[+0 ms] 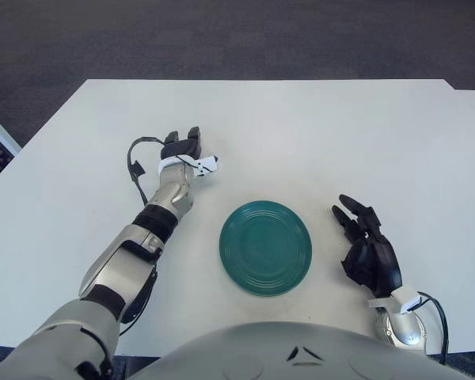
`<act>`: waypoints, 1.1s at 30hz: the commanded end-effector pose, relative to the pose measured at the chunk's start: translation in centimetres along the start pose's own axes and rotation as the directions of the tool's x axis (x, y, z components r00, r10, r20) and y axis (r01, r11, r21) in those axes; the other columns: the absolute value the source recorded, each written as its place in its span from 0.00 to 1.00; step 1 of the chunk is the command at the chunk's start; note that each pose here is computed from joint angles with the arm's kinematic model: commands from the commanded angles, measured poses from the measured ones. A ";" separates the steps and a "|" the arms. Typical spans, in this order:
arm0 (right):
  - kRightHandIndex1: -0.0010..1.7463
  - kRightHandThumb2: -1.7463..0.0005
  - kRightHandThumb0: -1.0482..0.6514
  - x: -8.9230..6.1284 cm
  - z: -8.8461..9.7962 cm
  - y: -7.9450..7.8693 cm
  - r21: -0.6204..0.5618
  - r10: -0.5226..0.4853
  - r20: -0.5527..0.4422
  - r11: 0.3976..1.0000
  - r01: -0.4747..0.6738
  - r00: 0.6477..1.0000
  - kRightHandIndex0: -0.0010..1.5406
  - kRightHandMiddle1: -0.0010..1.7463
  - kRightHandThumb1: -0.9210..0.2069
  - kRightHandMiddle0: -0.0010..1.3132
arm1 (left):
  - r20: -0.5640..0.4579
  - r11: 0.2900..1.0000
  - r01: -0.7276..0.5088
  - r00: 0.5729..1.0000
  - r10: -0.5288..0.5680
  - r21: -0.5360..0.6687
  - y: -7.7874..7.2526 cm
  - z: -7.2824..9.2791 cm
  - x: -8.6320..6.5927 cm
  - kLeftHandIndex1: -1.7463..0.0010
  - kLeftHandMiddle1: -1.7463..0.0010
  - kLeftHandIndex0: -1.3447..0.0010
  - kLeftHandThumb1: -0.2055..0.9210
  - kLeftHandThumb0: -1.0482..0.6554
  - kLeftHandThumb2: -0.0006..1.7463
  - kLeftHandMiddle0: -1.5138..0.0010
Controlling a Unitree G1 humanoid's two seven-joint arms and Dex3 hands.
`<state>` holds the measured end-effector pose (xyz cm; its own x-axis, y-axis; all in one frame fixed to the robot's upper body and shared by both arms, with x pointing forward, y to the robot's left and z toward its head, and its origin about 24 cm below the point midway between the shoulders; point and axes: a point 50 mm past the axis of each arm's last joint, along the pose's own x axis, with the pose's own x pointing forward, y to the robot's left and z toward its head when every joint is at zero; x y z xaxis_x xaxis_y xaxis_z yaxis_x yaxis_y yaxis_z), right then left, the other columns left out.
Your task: Put the charger into the plate.
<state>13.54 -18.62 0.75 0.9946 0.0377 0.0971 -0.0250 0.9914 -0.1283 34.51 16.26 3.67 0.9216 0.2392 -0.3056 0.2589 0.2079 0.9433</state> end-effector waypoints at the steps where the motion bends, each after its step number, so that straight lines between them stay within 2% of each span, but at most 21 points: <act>1: 0.01 0.37 0.00 -0.9 -1.4 0.2 -0.009 0.014 -0.094 1.000 -0.015 0.995 0.21 0.38 0.00 0.01 | 0.008 0.999 -0.034 0.999 0.034 0.016 1.7 0.9 0.6 0.95 0.99 0.94 1.00 0.00 0.45 0.91; 4: 0.01 0.36 0.00 -0.9 -1.4 0.2 -0.012 0.016 -0.093 1.000 -0.017 0.996 0.21 0.38 0.00 0.01 | 0.004 0.999 -0.030 1.000 0.030 0.024 1.5 0.9 1.3 0.95 0.99 0.95 1.00 0.00 0.45 0.92; 12: 0.01 0.36 0.00 -0.9 -1.4 0.2 -0.037 0.009 -0.094 0.999 -0.013 0.996 0.22 0.38 0.00 0.01 | -0.016 0.998 -0.041 0.999 0.042 0.053 1.6 1.0 1.2 0.96 1.00 0.97 1.00 0.00 0.46 0.93; 15: 0.01 0.35 0.01 -0.8 -1.3 0.1 -0.017 0.007 -0.080 1.000 -0.008 0.997 0.22 0.38 0.00 0.01 | -0.011 0.997 -0.053 0.998 0.054 0.058 2.8 1.7 0.6 0.96 1.00 0.97 1.00 0.00 0.46 0.93; 18: 0.01 0.35 0.01 -0.8 -1.1 0.1 0.006 0.006 -0.069 1.000 -0.006 0.998 0.23 0.38 0.00 0.01 | -0.009 0.996 -0.051 0.999 0.052 0.068 3.2 1.8 0.4 0.96 1.00 0.98 1.00 0.00 0.47 0.94; 23: 0.01 0.35 0.01 -0.9 -1.2 0.1 0.007 0.020 -0.081 1.000 -0.020 0.996 0.24 0.38 0.00 0.01 | -0.012 0.996 -0.035 0.999 0.036 0.086 2.6 1.6 0.7 0.96 1.00 0.98 1.00 0.00 0.47 0.96; 33: 0.01 0.34 0.00 -0.9 -1.2 0.0 -0.001 0.010 -0.083 1.000 -0.010 0.996 0.26 0.38 0.00 0.03 | -0.021 0.996 -0.007 1.000 0.009 0.094 2.9 2.0 1.1 1.00 1.00 1.00 1.00 0.00 0.47 1.00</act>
<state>13.61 -18.61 0.78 0.9933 0.0501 0.1038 -0.0359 0.9903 -0.1344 36.17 15.35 5.20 0.9119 0.2622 -0.3158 0.2951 0.1160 0.9484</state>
